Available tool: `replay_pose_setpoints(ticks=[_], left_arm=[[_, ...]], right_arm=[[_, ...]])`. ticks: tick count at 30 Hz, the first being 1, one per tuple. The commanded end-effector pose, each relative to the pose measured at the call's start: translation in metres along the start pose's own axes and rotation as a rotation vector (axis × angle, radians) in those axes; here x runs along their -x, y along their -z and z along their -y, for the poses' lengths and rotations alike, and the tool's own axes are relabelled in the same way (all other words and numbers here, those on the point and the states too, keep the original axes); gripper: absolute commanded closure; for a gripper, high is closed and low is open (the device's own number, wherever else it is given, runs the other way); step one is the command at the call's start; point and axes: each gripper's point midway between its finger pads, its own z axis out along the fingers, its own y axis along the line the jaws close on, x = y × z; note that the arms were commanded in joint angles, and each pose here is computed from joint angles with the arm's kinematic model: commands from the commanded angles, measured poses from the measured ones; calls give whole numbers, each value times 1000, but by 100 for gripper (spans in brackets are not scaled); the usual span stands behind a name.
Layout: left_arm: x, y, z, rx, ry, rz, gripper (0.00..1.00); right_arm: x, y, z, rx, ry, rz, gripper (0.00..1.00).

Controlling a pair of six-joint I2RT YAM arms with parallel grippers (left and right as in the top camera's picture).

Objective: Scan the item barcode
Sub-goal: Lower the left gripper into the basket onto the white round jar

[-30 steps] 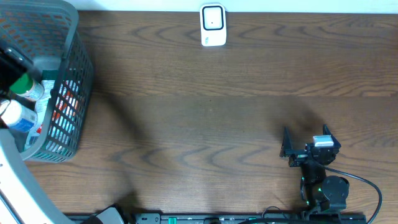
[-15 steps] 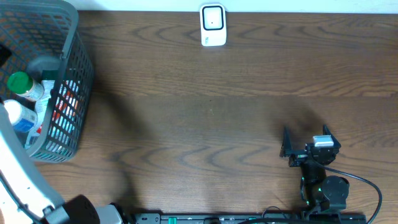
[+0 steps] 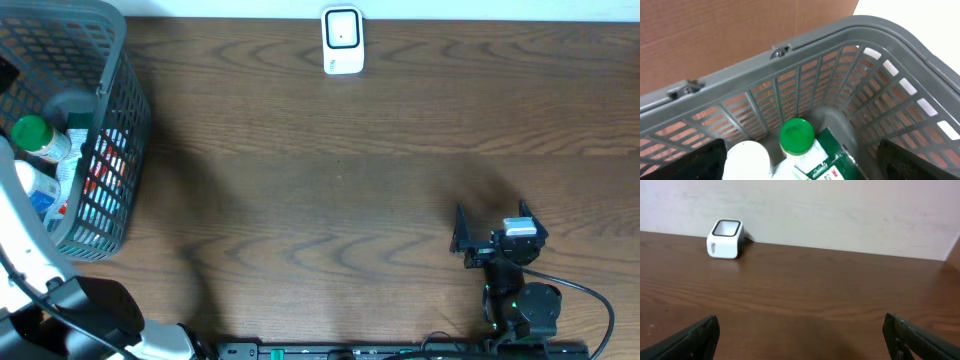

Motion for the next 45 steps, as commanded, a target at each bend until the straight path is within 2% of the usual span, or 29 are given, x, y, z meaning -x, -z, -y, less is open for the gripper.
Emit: replay_pose_setpoints(ticks=[1,6,9,15,19,23,29,32,45], left_arm=[[16,7,-2,2,15,53,5],[28,21,-1,-11,15,96,8],[32,33,-3,-10,14,93,16],[45,67,-11,-1,13,78,16],[46,70,-28,33,46,65,16],[27,55,-45,48,66,-37,15],[-9,21,-55,-73,112,-242,4],[-29,1,-64,-50,120,-327,0],[-101,-66,-74,15,128,-595,0]], right_arm=[[0,0,0,-2,-12,2,1],[0,0,0,-2,-12,2,1],[0,0,0,-2,-12,2,1],[0,0,0,-2,-12,2,1],[0,0,0,-2,-12,2,1],[0,0,0,-2,-12,2,1],[0,0,0,-2,-12,2,1],[0,0,0,-2,-12,2,1],[0,0,0,-2,-12,2,1]])
